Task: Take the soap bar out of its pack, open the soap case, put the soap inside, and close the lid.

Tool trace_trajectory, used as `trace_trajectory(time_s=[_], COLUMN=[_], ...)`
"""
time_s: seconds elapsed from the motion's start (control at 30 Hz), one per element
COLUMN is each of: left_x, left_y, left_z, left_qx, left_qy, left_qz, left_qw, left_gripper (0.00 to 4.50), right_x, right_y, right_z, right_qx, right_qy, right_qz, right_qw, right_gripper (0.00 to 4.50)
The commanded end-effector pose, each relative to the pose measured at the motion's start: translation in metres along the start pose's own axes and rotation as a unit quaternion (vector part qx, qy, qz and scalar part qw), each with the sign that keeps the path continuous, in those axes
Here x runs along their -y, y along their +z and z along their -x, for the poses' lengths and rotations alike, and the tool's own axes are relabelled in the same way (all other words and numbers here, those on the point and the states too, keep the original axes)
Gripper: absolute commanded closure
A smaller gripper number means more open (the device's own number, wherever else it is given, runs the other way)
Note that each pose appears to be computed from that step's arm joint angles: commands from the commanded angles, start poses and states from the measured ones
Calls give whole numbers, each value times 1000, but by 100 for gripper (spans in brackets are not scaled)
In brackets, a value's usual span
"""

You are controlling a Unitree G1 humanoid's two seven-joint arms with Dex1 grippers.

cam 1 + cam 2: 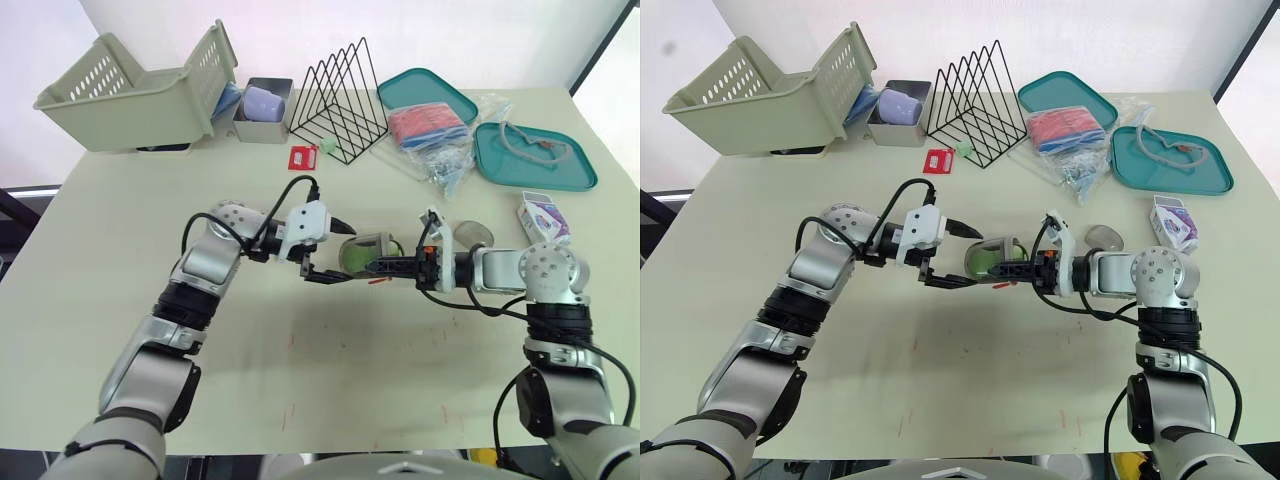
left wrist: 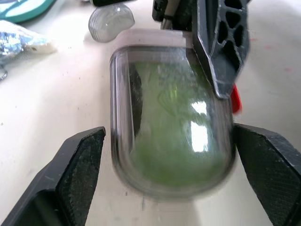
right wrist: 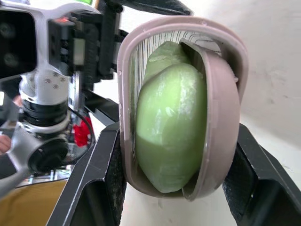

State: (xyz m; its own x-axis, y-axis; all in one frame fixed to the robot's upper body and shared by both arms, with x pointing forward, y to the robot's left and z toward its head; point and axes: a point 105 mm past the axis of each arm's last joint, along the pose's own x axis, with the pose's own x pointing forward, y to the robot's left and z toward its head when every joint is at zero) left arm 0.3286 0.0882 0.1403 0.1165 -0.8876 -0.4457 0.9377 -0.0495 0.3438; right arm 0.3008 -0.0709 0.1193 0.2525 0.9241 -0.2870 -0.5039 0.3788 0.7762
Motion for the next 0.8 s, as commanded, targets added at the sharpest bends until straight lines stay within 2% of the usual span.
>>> trace_trajectory(time_s=[0.03,0.17,0.27,0.4,0.57,0.7,0.8], left_x=[-9,-20,-20,-12,1,5,6], left_y=[16,20,24,31,45,54,59], left_z=[18,32,32,24,-2,-21,-37], left_qx=[14,28,41,67,105,118,117], left_qy=[19,51,64,64,55,58,63], left_qz=[-19,8,19,42,73,87,89], left_qw=[1000,998,997,995,990,987,987], left_gripper=[0,0,0,0,0,0,0], right_x=[-10,-3,-2,-17,-19,-18,-17], right_y=[12,21,32,50,52,43,43], right_z=[6,24,42,65,88,95,93], right_qx=[10,-13,-47,-99,-240,-327,-358], right_qy=[13,-39,-76,-102,-157,-164,-180], right_qz=[39,127,219,335,482,520,544], right_qw=[999,991,972,932,828,772,737], right_gripper=[243,243,243,243,243,243,243])
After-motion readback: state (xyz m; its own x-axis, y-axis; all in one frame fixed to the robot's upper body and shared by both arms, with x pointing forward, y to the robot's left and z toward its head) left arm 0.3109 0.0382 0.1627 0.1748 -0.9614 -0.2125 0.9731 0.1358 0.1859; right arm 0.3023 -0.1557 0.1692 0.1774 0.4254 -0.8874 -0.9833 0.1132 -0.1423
